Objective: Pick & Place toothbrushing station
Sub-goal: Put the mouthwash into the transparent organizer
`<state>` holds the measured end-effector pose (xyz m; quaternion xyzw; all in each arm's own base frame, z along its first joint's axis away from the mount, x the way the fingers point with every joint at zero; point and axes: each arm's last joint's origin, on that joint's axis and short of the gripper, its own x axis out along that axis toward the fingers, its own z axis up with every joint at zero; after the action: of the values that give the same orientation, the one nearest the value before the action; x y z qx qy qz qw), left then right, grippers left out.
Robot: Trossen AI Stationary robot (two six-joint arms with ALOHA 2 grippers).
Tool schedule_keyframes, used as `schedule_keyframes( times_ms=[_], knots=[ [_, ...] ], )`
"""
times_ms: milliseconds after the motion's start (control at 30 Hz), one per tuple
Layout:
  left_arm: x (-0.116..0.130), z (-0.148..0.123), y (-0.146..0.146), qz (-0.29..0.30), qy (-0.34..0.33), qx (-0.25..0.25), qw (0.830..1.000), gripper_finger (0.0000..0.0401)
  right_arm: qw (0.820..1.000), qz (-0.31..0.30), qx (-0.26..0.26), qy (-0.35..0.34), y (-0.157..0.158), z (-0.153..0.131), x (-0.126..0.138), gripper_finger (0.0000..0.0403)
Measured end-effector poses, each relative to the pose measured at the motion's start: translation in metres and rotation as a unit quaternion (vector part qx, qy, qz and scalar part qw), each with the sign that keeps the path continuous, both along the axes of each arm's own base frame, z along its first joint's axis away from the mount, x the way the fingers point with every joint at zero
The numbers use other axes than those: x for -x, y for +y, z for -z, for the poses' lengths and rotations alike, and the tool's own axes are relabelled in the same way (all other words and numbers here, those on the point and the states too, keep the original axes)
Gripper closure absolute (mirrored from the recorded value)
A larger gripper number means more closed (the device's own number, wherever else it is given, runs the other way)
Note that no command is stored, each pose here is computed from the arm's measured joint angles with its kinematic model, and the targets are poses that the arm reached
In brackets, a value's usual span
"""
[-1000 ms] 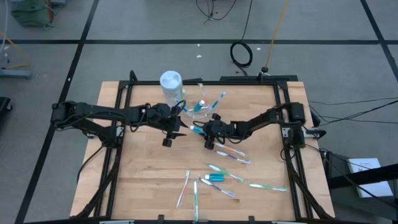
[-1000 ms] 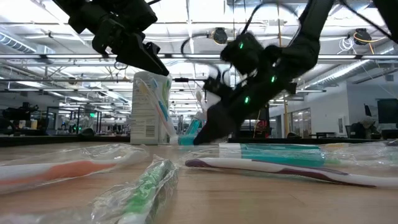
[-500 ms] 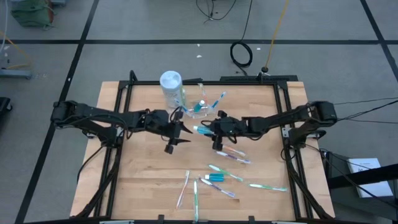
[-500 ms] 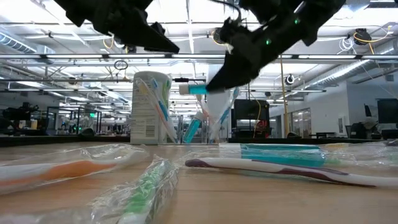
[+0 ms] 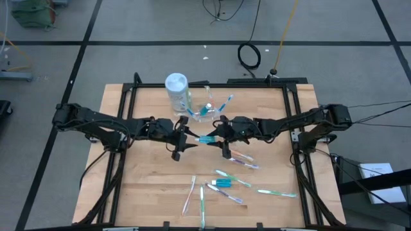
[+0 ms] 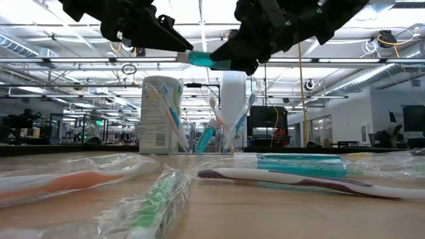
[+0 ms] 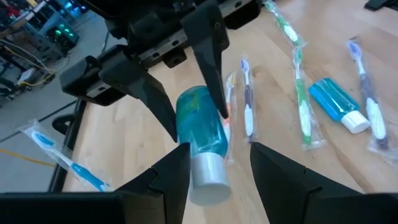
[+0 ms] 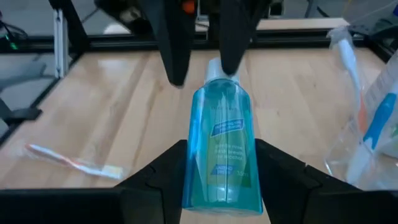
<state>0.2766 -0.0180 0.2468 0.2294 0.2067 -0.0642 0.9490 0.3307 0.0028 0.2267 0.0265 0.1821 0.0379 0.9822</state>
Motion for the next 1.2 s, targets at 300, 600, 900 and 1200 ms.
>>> schedule_keyframes(
  times_ms=[300, 600, 900, 1200],
  knots=[
    [-0.0019, -0.0041, 0.0004, 0.003, -0.023, -0.012, 1.0, 0.0229, 1.0, 0.001, 0.0, -0.023, -0.0001, -0.0041, -0.0015, 0.0244],
    [-0.0018, -0.0039, 0.002, -0.019, -0.023, -0.036, 0.999, 0.0229, 0.999, -0.002, -0.001, -0.034, 0.0022, -0.0061, -0.0021, 0.0243],
    [-0.0016, -0.0033, 0.0025, -0.017, -0.019, -0.05, 0.998, 0.0229, 0.999, 0.003, -0.016, -0.034, 0.0022, -0.0066, -0.0022, 0.0243],
    [-0.001, -0.0021, 0.0025, -0.012, -0.012, -0.06, 0.998, 0.0229, 0.999, 0.003, -0.017, -0.034, 0.0022, -0.0066, -0.0022, 0.0243]
  ],
)
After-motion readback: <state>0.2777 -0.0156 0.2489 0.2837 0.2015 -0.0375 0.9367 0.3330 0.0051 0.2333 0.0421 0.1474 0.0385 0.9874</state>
